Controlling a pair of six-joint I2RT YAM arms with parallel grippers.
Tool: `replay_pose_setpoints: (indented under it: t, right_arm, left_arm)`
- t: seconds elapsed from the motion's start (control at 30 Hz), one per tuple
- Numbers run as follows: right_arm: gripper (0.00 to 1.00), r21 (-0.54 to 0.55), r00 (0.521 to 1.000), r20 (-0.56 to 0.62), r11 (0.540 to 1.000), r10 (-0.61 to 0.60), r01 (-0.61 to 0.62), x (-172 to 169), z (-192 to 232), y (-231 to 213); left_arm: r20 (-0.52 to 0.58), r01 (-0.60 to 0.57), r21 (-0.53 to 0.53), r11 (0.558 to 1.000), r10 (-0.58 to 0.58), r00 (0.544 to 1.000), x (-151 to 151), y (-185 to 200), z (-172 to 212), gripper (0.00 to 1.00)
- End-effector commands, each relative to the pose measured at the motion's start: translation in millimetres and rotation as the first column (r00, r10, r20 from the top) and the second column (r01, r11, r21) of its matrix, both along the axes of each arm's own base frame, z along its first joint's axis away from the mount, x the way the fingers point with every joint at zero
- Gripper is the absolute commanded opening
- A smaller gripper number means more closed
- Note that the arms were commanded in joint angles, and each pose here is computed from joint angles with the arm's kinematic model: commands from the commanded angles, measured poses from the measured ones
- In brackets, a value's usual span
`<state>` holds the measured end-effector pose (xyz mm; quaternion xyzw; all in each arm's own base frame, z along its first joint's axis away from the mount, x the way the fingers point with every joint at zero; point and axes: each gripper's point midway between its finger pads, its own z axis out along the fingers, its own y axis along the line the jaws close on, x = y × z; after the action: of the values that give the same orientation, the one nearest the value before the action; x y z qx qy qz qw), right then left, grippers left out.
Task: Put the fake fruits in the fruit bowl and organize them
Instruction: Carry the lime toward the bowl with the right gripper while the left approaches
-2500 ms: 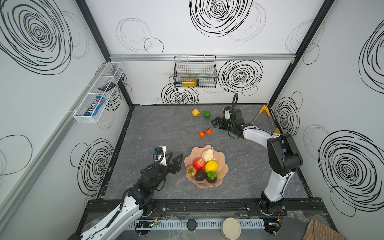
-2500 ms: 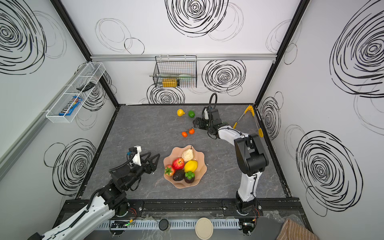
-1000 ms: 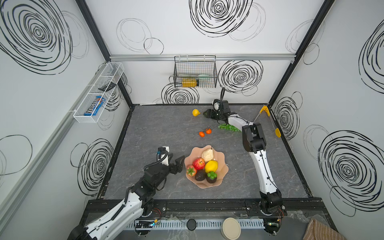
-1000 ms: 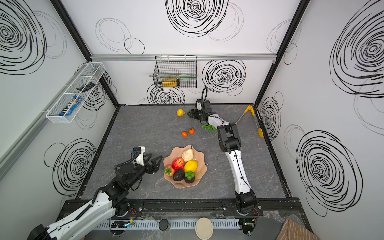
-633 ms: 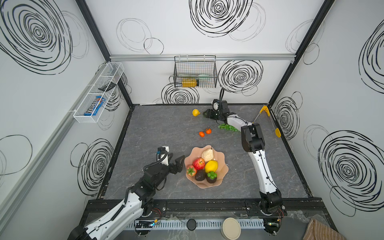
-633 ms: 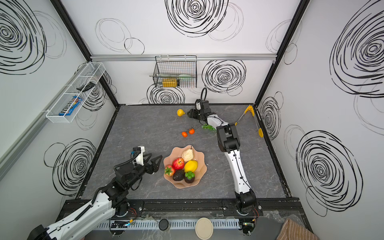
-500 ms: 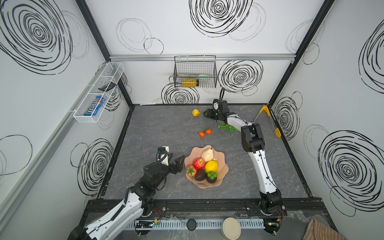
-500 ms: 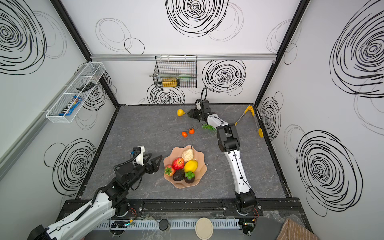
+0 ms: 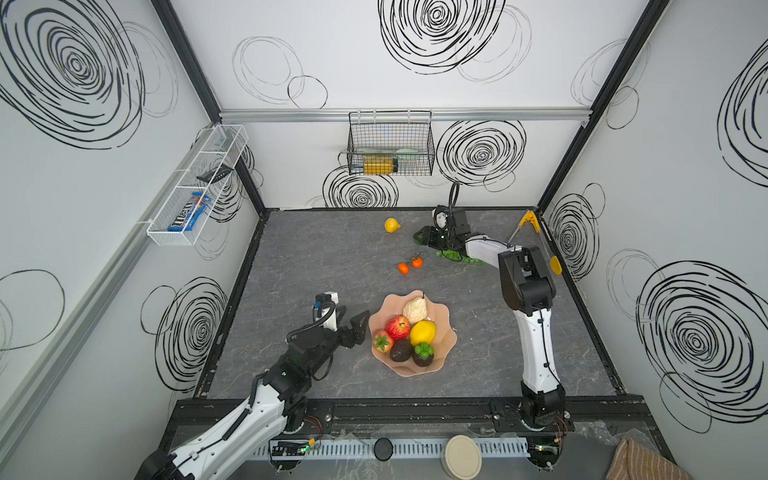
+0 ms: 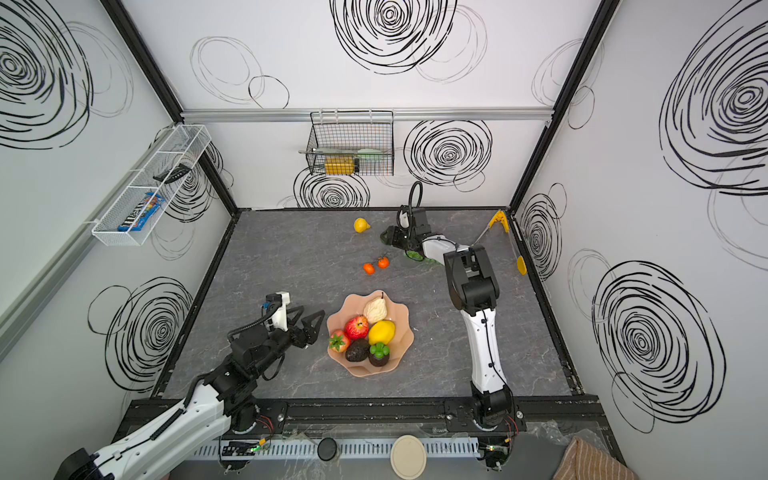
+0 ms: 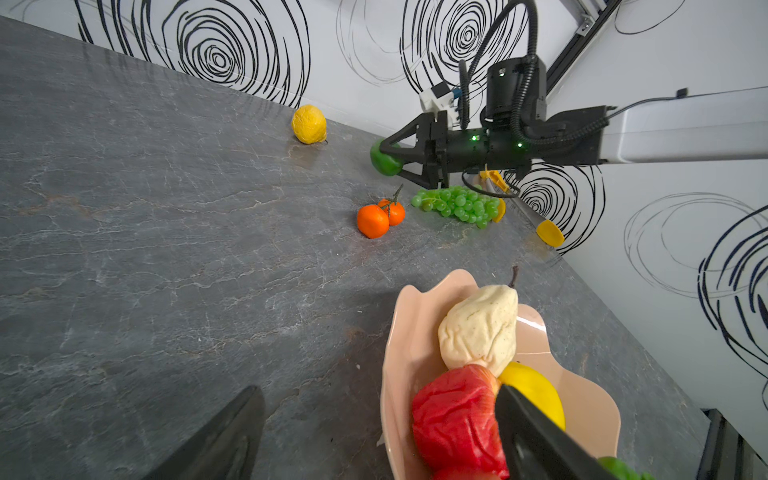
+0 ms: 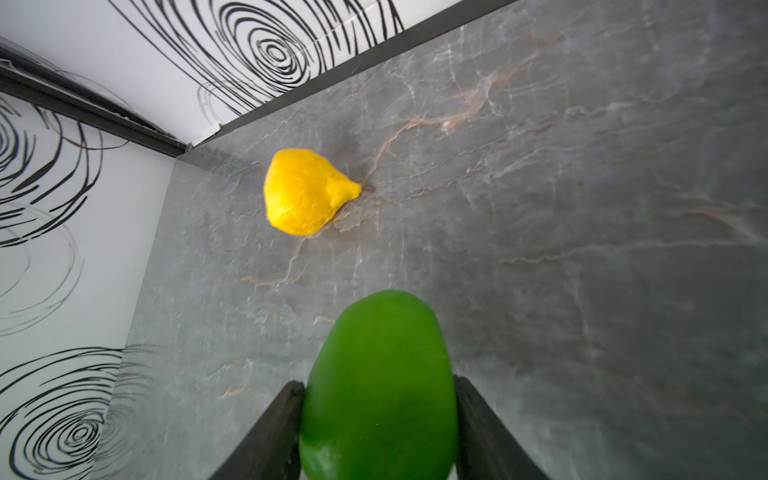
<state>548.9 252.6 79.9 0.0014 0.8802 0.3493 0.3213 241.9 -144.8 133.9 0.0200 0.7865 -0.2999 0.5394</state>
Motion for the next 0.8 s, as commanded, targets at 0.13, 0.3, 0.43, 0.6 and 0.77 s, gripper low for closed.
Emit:
replay_pose_setpoints:
  t: [0.13, 0.3, 0.43, 0.6, 0.77]
  right_arm:
    - [0.56, 0.048, 0.989, 0.139, 0.997, 0.058, -0.066, -56, 69, -1]
    - [0.56, 0.016, 0.973, 0.195, 0.992, 0.122, -0.127, -112, 88, 0]
    - [0.57, -0.017, 0.944, 0.277, 0.983, 0.178, -0.181, -160, 103, 13]
    - [0.57, -0.111, 0.881, 0.397, 0.966, 0.257, -0.232, -212, 116, 40]
    - [0.57, -0.144, 0.816, 0.496, 0.955, 0.297, -0.26, -250, 126, 57]
  left_arm:
    - [0.007, 0.017, -0.114, 0.993, -0.017, 1.0, 5, -8, 21, 0.9]
    - [-0.091, 0.037, -0.238, 0.971, -0.06, 0.994, 11, -24, 46, 0.9]
    - [-0.183, 0.032, -0.275, 0.961, -0.085, 0.979, 19, -35, 62, 0.92]
    - [-0.236, 0.072, -0.329, 0.941, -0.156, 0.959, 22, -53, 80, 0.93]
    - [-0.287, 0.113, -0.366, 0.924, -0.227, 0.931, 24, -70, 84, 0.94]
